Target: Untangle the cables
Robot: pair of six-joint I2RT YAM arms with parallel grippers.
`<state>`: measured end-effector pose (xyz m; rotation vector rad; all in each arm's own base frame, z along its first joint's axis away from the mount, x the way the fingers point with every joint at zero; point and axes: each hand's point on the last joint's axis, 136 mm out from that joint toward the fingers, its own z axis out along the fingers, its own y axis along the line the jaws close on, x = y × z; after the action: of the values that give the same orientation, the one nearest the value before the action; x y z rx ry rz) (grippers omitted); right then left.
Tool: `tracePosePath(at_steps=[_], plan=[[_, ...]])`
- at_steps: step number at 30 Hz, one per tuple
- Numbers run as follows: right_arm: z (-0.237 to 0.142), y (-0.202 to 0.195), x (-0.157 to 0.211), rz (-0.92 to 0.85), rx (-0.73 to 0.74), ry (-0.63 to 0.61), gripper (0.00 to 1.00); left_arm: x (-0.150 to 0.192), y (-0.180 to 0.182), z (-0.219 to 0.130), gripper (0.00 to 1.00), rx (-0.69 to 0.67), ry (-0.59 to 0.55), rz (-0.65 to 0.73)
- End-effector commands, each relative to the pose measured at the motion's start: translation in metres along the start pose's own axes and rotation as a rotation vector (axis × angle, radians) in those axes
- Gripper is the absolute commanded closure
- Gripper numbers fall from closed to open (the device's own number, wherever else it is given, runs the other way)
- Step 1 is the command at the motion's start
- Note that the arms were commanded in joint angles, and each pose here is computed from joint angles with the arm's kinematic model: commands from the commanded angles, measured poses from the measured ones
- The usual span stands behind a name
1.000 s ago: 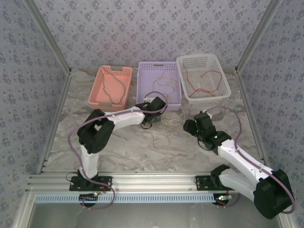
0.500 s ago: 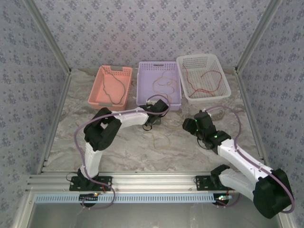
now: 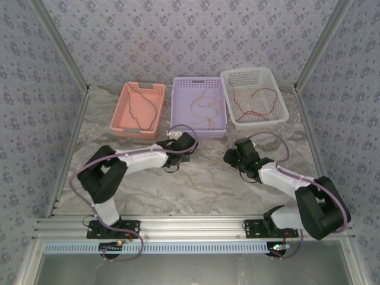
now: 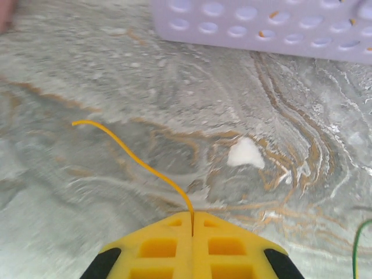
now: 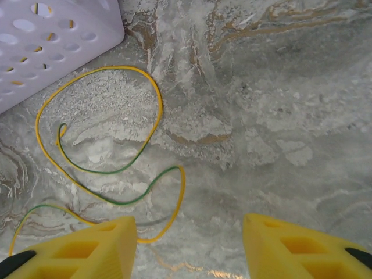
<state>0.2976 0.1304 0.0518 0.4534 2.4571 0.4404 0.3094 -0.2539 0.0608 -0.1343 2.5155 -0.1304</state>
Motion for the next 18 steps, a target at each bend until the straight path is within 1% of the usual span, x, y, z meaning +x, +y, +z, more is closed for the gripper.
tracePosePath(at_steps=[1,4,7,9,10,13,15,18], plan=[[0.001,0.021,-0.021,-0.071,-0.04,-0.038,0.48,-0.013,0.022,-0.028,1.0,-0.023,-0.083,-0.059],[0.005,0.027,-0.022,-0.115,-0.039,-0.034,0.5,-0.016,0.046,-0.044,1.0,-0.066,-0.111,-0.053],[0.007,0.041,-0.02,-0.187,-0.04,-0.038,0.53,-0.018,0.068,-0.055,1.0,-0.074,-0.123,-0.08],[0.006,0.056,-0.021,-0.326,-0.06,-0.042,0.54,-0.021,0.08,-0.059,1.0,-0.067,-0.127,-0.101],[0.007,0.064,-0.019,-0.394,-0.08,-0.029,0.55,-0.023,0.085,-0.061,1.0,-0.06,-0.126,-0.112],[0.016,0.071,-0.015,-0.55,-0.061,0.044,0.6,-0.028,0.093,-0.065,1.0,-0.043,-0.128,-0.131],[0.024,0.074,-0.012,-0.628,-0.048,0.097,0.59,-0.029,0.095,-0.066,1.0,-0.038,-0.13,-0.132],[0.038,0.073,-0.008,-0.711,-0.013,0.159,0.54,-0.03,0.096,-0.067,1.0,-0.033,-0.127,-0.131]])
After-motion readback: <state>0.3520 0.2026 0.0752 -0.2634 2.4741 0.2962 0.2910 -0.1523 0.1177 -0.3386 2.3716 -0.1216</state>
